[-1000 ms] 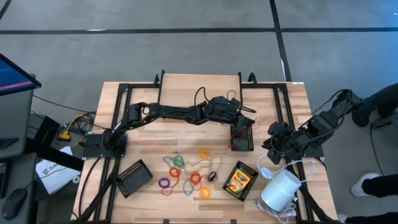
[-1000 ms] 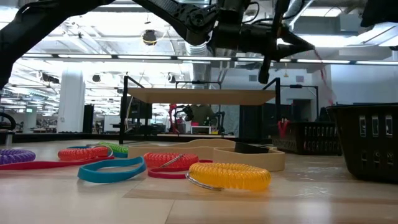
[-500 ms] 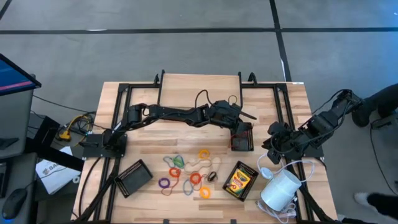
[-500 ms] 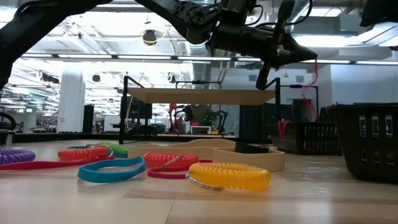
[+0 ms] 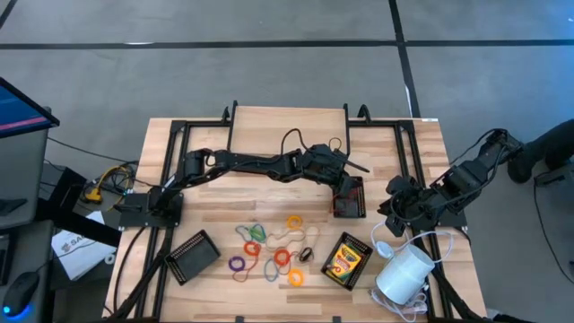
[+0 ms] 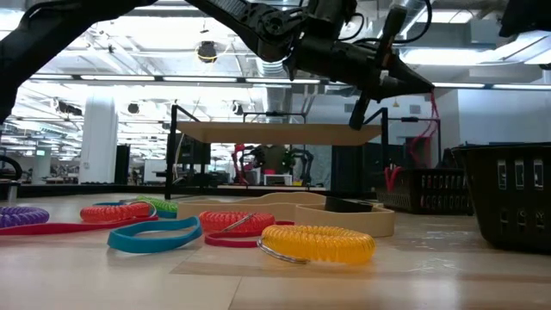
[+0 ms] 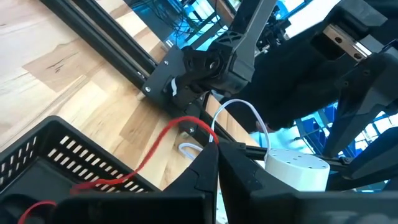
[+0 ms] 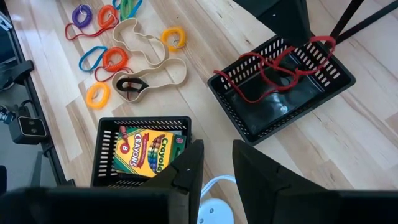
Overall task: Pick & Place Office Desk Supplies
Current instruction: Put the top red rubber band into the top right black bin
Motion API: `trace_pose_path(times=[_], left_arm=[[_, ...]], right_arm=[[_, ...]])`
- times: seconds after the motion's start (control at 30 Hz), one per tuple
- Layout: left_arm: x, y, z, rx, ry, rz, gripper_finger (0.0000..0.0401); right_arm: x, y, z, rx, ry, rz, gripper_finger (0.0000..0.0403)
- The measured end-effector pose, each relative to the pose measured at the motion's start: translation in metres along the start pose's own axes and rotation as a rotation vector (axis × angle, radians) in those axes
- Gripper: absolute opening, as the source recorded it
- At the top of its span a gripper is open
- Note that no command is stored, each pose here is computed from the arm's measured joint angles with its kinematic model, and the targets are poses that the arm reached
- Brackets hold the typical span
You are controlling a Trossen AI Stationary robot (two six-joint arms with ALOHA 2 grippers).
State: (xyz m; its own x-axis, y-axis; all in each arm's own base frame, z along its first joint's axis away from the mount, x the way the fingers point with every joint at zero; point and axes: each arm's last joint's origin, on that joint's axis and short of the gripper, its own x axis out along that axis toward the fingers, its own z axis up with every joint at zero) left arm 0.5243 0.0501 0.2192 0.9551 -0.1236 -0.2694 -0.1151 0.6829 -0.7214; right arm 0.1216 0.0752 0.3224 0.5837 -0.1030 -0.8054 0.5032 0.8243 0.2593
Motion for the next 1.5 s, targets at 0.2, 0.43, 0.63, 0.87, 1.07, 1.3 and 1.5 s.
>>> trace_pose_path(times=[0.2,0.43,0.63,0.87,1.07,1.3,1.5], left_arm=[[0.000,0.000,0.000,0.000,0.000,0.000,0.0005],[0.000,0.000,0.000,0.000,0.000,0.000,0.0005],[0.000,-0.001,-0.001,0.050,0.004,0.000,0.0006],[0.000,0.000,-0.002,0.051,0.002,0.015,0.0006],[0.001,0.003,-0.006,0.104,0.027,0.065,0.0006],[0.002,0.000,-0.013,0.142,0.056,0.081,0.0006],[0.002,-0.001,-0.015,0.188,0.064,0.077,0.0014]], right_arm=[[0.000,0.000,0.000,0.000,0.000,0.000,0.0084],[0.000,0.000,0.000,0.000,0.000,0.000,0.0084],[0.000,0.000,0.000,0.000,0.000,0.000,0.0084],[0.000,0.000,0.000,0.000,0.000,0.000,0.0084],[0.000,0.000,0.000,-0.001,0.000,0.000,0.0084],[0.000,0.000,0.000,-0.001,0.001,0.000,0.0084],[0.000,0.000,0.000,-0.001,0.001,0.000,0.0084]])
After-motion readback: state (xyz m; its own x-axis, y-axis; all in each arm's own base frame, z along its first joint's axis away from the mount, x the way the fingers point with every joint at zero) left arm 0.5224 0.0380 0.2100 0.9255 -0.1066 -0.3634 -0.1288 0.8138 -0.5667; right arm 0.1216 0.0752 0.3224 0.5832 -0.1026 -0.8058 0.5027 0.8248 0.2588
